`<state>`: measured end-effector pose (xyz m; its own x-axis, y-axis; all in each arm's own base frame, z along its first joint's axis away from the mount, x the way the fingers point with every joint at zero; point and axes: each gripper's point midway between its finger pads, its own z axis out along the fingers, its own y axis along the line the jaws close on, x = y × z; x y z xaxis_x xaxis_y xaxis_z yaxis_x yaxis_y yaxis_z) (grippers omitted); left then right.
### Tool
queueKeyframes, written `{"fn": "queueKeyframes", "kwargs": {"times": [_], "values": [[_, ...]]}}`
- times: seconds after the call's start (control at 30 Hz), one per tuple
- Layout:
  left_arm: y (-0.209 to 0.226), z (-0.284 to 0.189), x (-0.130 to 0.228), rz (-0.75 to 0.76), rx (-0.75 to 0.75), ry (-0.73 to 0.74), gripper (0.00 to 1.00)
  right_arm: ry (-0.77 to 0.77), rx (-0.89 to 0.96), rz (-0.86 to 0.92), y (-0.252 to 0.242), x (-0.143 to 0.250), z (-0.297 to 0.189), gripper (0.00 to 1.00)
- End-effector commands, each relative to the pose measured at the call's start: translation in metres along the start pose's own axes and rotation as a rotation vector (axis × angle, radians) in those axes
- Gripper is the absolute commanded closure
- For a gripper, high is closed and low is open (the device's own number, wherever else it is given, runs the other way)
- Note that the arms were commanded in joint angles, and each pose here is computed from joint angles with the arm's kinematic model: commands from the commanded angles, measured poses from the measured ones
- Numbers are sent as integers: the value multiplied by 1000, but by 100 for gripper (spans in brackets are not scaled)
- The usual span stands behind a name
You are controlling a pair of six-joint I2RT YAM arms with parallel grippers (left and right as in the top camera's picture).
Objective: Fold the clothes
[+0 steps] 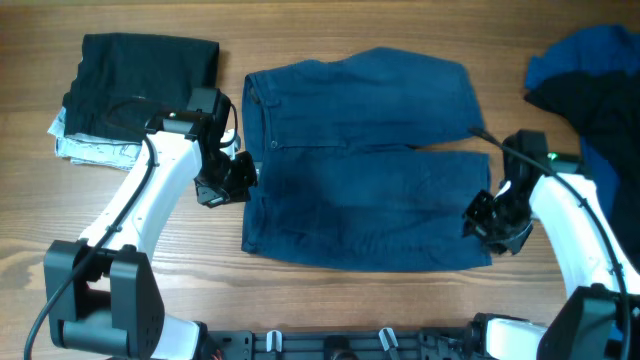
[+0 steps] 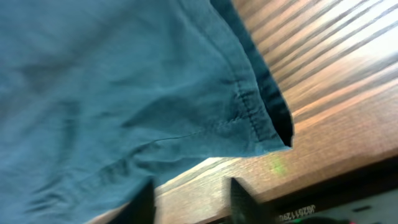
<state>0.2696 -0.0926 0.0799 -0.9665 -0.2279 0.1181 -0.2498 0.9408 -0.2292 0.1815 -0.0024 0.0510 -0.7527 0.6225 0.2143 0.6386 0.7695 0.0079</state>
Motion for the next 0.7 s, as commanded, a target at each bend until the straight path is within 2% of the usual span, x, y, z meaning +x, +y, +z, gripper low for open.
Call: {"fn": "queueKeyframes", "kwargs": {"times": [0.0,0.13,0.23,0.67], "values": [[-2,0,4,-4,12,4,96,31,3,60,-6,9,14,35],[-2,0,3,-3,13,-1,96,17,2,59,-7,7,20,31],[-2,0,3,-3,12,1,96,-14,-13,56,-4,0,24,32],[-1,0,5,-6,9,8,96,-53,-8,111,-11,-3,50,48]]}}
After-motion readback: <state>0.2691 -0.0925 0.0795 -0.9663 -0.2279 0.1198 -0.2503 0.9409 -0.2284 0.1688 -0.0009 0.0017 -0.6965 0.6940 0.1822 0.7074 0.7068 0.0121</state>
